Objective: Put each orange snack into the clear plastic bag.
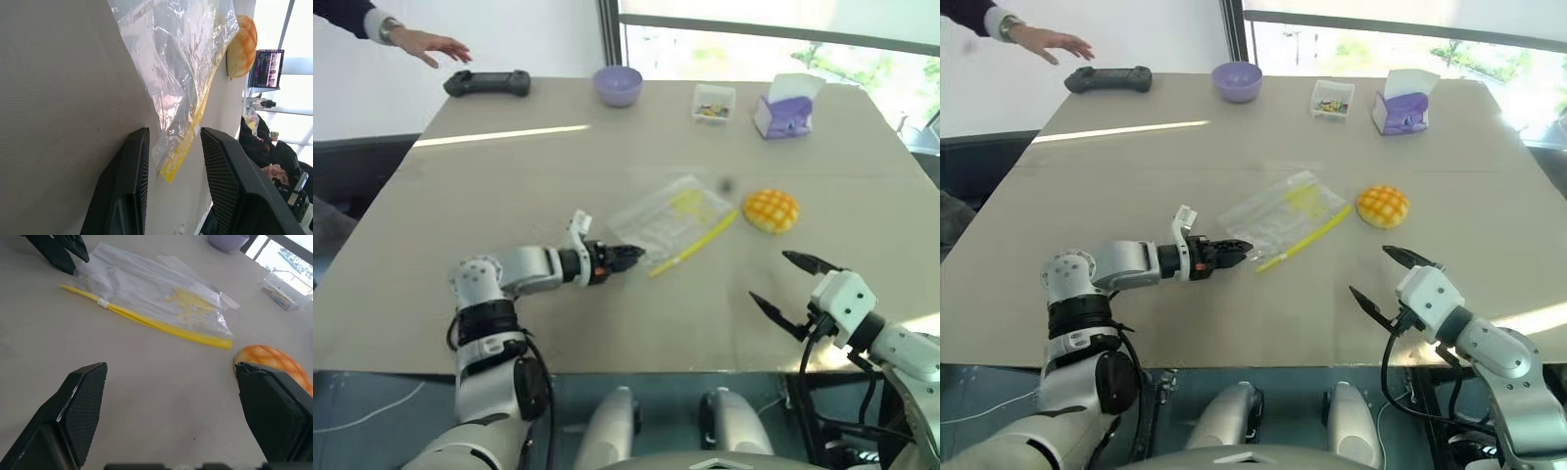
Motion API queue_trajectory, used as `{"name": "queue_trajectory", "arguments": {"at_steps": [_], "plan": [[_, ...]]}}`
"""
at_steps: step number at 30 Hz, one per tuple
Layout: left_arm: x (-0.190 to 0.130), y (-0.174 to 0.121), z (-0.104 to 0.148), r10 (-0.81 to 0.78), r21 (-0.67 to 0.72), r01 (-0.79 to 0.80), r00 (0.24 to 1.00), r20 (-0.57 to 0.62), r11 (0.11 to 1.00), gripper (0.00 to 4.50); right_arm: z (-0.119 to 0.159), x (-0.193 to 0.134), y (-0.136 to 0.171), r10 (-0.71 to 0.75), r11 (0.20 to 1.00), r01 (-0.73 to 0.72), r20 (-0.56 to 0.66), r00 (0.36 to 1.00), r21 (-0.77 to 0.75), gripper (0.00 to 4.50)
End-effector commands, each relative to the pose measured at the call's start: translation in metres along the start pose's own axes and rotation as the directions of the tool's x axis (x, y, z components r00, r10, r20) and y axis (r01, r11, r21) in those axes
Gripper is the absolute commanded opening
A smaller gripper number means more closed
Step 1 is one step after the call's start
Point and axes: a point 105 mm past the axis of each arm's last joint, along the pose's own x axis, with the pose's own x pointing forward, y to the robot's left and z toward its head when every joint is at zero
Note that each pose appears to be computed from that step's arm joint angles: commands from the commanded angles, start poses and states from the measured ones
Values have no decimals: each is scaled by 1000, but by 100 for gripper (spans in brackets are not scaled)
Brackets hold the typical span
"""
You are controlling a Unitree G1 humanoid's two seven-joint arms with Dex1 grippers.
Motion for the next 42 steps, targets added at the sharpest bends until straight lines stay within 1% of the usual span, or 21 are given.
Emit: {"name": "queue_trajectory", "arguments": {"at_steps": [1,7,10,11,12,13,14,16,19,22,24,29,31,34,36,40,42], "plan": [[20,-5,-3,16,-23,-16,1000,-17,1000,177,16,-4,-4,-20,999,22,37,999,-50,450],[40,-1,3,88,-56,-87,996,16,995,177,19,-5,-4,-33,998,35,28,999,-58,450],[46,1,6,95,-88,-92,995,37,992,99,21,-5,-3,-37,998,38,32,999,-57,450],[47,-1,8,78,-107,-72,996,52,992,52,21,-5,-3,-35,998,37,35,999,-60,450],[48,-3,10,65,-120,-57,996,63,991,16,22,-4,-2,-34,997,36,36,999,-62,450],[47,-5,12,46,-127,-37,996,72,991,5,22,-4,-2,-32,997,34,37,999,-67,450],[46,-7,13,34,-130,-24,996,77,991,5,22,-3,-2,-30,997,33,38,999,-70,450],[39,-18,21,-41,-150,58,993,113,987,5,24,-1,0,-23,996,26,44,999,-83,450],[22,-31,37,-133,-164,163,975,179,973,5,22,9,-2,-27,991,33,50,998,-130,450],[4,-44,49,-194,-135,226,958,212,965,5,17,22,-3,-28,981,36,43,999,-193,450],[-8,-54,55,-226,-103,254,947,226,962,5,13,37,-2,-20,970,30,44,999,-241,450],[-18,-63,59,-244,-89,272,939,244,958,5,4,75,-6,-34,934,42,27,999,-355,450],[-21,-67,61,-247,-87,276,936,252,957,5,0,88,-12,-72,921,74,20,997,-382,450],[-27,-72,62,-245,-82,274,934,262,958,5,-6,116,-17,-105,894,102,18,994,-437,450],[-28,-74,61,-234,-89,267,934,269,960,5,-8,133,-17,-108,884,105,21,994,-456,450],[-30,-75,61,-218,-106,258,932,288,960,5,-17,153,-14,-115,858,102,6,993,-503,450],[-31,-75,62,-214,-104,255,929,301,961,5,-21,160,-18,-146,847,126,1,989,-517,450]]}}
